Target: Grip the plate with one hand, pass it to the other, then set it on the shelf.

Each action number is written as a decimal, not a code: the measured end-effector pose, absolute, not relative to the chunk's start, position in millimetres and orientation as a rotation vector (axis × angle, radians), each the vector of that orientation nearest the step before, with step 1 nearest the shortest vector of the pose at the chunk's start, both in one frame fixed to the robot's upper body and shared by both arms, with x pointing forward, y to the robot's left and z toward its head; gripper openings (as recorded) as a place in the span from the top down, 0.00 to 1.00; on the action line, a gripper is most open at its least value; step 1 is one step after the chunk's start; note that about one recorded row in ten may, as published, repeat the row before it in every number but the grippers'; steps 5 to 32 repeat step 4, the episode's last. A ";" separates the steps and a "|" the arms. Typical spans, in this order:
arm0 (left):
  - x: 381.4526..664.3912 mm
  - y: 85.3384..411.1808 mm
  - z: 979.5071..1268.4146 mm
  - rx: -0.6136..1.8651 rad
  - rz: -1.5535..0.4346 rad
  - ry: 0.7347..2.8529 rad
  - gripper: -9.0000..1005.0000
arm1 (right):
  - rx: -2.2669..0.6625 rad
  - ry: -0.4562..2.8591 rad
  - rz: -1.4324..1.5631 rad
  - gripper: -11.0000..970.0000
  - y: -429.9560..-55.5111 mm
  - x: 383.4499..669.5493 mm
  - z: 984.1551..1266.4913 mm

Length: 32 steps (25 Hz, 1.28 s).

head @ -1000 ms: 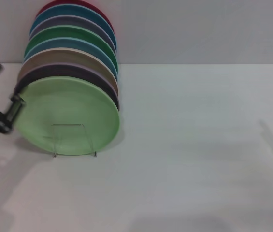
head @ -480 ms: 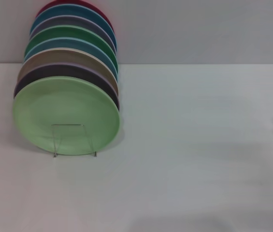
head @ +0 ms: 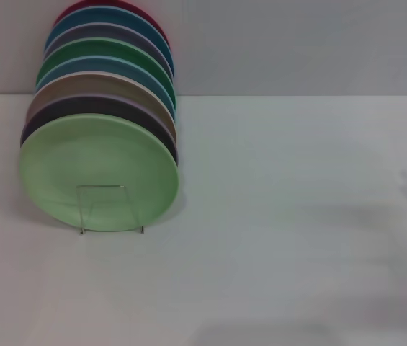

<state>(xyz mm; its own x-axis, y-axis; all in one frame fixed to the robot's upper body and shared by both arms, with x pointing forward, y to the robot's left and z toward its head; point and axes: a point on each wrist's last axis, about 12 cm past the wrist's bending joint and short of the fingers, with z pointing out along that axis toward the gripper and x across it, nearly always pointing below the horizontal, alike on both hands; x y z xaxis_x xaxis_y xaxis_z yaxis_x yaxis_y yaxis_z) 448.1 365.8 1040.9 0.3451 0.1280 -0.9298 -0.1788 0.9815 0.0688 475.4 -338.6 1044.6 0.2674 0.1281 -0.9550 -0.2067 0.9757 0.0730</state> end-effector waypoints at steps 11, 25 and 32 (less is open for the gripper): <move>448.5 366.1 1038.5 -0.076 0.155 1.221 0.22 | -0.065 1.282 0.222 0.15 -339.4 474.3 1044.0; 448.5 366.1 1038.5 -0.076 0.155 1.221 0.22 | -0.065 1.282 0.222 0.15 -339.4 474.3 1044.0; 448.5 366.1 1038.5 -0.076 0.155 1.221 0.22 | -0.065 1.282 0.222 0.15 -339.4 474.3 1044.0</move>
